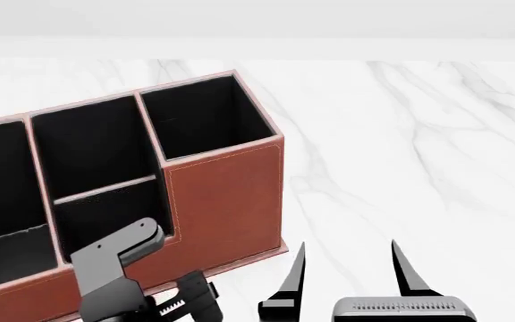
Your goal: Pick up the book and place it in the left compartment of the caddy.
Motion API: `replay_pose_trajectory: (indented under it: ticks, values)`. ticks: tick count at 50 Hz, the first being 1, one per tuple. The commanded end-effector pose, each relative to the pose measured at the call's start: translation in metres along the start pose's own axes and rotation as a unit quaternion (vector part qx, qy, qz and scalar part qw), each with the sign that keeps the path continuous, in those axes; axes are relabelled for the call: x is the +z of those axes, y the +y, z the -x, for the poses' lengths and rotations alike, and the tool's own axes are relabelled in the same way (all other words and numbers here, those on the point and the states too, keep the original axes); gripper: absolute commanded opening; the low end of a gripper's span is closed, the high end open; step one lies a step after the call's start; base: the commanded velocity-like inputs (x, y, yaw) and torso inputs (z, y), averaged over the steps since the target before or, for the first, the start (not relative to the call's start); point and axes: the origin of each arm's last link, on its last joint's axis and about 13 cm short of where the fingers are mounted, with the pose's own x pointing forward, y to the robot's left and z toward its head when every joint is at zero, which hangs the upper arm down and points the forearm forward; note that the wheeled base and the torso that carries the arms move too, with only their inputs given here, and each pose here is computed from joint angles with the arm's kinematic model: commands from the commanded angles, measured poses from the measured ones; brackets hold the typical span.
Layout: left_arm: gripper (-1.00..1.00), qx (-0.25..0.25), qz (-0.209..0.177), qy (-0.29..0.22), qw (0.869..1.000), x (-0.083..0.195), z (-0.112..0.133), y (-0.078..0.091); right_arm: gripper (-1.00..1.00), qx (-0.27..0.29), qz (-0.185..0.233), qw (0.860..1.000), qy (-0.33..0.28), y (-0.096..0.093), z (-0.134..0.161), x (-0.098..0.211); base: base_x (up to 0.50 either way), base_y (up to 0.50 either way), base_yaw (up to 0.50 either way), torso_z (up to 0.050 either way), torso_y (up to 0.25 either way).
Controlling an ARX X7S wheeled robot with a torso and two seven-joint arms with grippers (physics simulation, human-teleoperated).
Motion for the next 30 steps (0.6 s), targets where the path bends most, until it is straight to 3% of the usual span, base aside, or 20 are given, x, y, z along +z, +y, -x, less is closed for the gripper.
replay_pose_trajectory:
  ticks: [1, 30]
  values:
    - [1.00, 0.001, 0.009, 0.006, 1.000, 0.000, -0.004, -0.003, 1.00, -0.004, 0.000, 1.000, -0.003, -0.002, -0.002, -0.001, 0.00, 0.00, 0.00, 0.000, 0.000]
    - [1.00, 0.007, -0.018, 0.014, 1.000, -0.010, -0.010, -0.004, 1.00, -0.003, -0.001, 1.000, -0.003, -0.002, -0.002, -0.002, 0.00, 0.00, 0.00, 0.000, 0.000]
